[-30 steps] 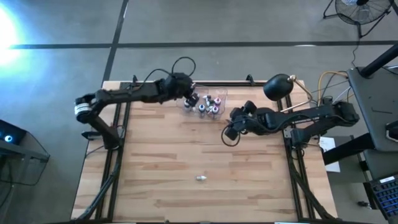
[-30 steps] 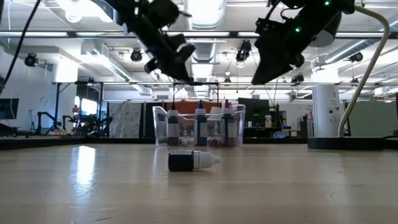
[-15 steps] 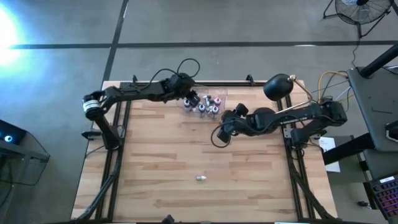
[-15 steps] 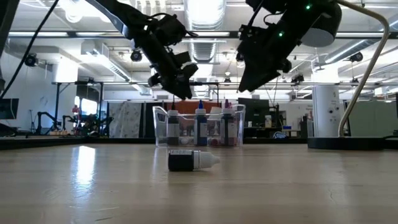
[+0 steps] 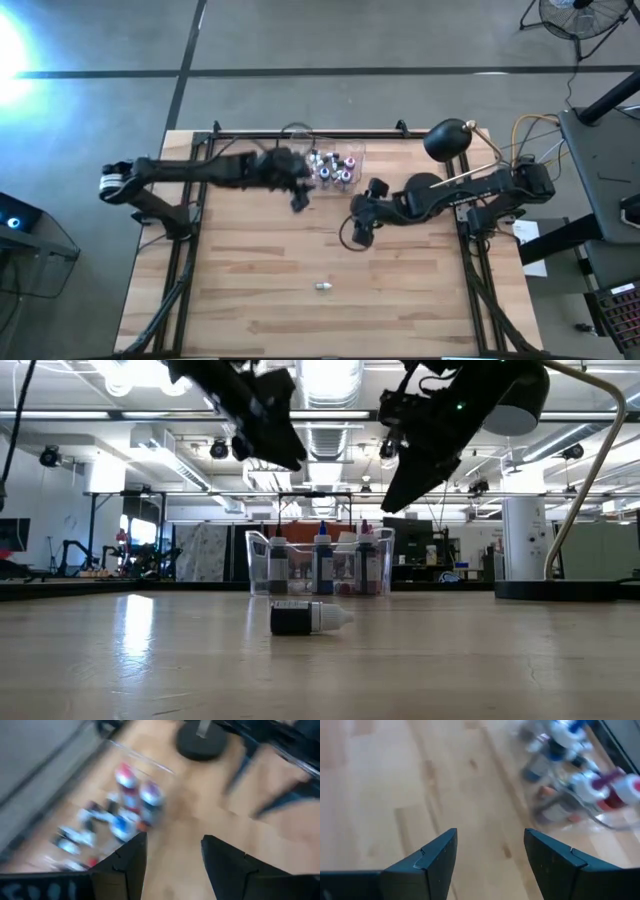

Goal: Pick & Place food coloring
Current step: Put the small red food coloring bottle into the transparent bin

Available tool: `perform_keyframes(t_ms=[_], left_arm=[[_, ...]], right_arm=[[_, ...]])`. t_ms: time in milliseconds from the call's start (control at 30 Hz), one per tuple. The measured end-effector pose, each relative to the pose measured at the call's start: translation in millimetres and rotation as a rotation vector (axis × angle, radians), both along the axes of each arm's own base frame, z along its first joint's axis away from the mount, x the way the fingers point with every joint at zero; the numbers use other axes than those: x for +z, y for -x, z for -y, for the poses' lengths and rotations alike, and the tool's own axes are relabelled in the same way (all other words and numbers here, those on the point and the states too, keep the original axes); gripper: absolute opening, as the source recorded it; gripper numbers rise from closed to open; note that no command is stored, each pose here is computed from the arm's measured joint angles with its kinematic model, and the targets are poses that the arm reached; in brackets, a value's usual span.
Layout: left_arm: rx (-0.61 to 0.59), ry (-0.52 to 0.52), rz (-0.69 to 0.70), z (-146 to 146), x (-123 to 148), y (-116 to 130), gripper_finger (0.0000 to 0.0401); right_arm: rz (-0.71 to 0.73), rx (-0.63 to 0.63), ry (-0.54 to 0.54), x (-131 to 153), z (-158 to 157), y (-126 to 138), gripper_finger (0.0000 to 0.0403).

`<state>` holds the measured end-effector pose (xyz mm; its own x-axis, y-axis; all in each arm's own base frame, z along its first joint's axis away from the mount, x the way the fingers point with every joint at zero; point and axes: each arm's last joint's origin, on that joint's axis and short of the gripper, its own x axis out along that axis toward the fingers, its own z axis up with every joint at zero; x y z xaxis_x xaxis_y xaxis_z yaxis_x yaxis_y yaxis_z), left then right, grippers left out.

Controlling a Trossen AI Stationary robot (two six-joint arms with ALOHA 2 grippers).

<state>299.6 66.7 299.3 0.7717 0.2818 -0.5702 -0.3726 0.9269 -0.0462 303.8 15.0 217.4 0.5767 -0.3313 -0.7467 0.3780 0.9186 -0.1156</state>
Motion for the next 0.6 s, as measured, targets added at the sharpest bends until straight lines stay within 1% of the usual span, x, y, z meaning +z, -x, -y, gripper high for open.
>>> perform_keyframes(t_ms=[100,200,267,433,533,600], left_arm=[[-0.051,0.066,0.002,31,-7,4,0.0162],[-0.039,0.174,-0.019,60,-21,11,0.0163],[-0.013,0.238,-0.031,77,-31,15,0.0163],[-0.005,0.349,-0.097,110,-54,32,0.0163],[-0.024,0.363,-0.131,120,-67,43,0.0163],[-0.023,0.363,-0.170,122,-78,52,0.0163]], right_arm=[[0.000,0.112,0.025,1,-9,-2,0.0224],[0.042,0.275,-0.043,1,-15,-9,0.0224],[0.047,0.336,-0.102,-4,-18,-13,0.0224],[-0.035,0.414,-0.229,-26,-28,-27,0.0224],[-0.149,0.410,-0.324,-40,-42,-35,0.0224],[-0.216,0.415,-0.338,-48,-55,-40,0.0224]])
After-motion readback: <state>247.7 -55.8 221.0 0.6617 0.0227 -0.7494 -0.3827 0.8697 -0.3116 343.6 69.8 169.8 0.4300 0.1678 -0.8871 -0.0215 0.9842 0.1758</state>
